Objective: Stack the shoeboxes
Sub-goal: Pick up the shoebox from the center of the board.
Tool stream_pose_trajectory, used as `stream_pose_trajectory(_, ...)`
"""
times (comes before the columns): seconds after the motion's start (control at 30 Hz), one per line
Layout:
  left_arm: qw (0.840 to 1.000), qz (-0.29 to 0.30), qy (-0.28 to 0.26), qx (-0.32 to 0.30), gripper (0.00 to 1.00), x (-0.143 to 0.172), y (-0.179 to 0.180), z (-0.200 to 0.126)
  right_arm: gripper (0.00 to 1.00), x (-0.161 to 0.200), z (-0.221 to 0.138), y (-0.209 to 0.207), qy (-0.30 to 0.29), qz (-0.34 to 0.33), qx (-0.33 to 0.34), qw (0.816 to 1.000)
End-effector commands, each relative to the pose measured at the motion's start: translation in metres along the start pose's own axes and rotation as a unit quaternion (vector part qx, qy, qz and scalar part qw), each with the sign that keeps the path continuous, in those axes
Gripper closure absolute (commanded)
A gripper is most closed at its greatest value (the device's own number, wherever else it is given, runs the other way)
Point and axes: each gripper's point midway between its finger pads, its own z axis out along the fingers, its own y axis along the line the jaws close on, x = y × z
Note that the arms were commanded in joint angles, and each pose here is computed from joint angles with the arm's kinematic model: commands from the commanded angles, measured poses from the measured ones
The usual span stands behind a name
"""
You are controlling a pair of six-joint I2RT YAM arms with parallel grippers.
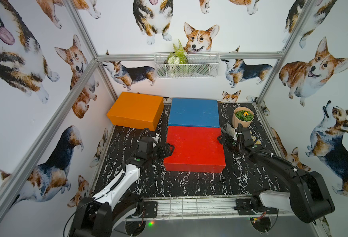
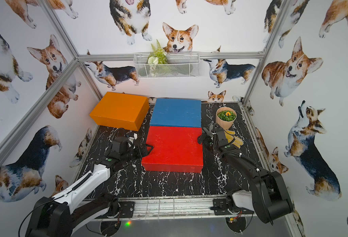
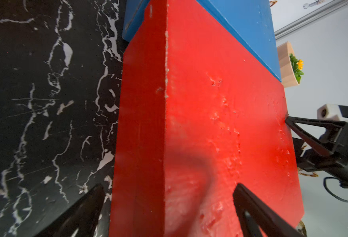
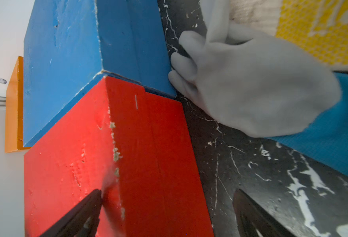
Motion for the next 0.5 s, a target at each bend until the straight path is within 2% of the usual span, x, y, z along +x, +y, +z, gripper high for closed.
stream_pose_trajectory(0.0, 1.0, -0.003, -0.004, 0.027, 0.0, -0.003, -0.008, 0.008, 0.02, 0.026, 0.013, -0.007, 0.054, -0.001, 0.002, 0.999)
stream_pose_trajectory(0.2, 0.999, -0.02, 0.022, 0.033, 0.03, 0.002, -0.006, 0.028, 0.08, 0.043, 0.024, 0.017, 0.08, -0.02, -0.018, 0.996)
stream_pose_trajectory(0.47, 1.0, 0.008, 0.024, 0.019, 0.1, 0.004, -0.032, 0.016, 0.15, 0.049, 0.013, 0.046, 0.08, -0.023, -0.051, 0.995)
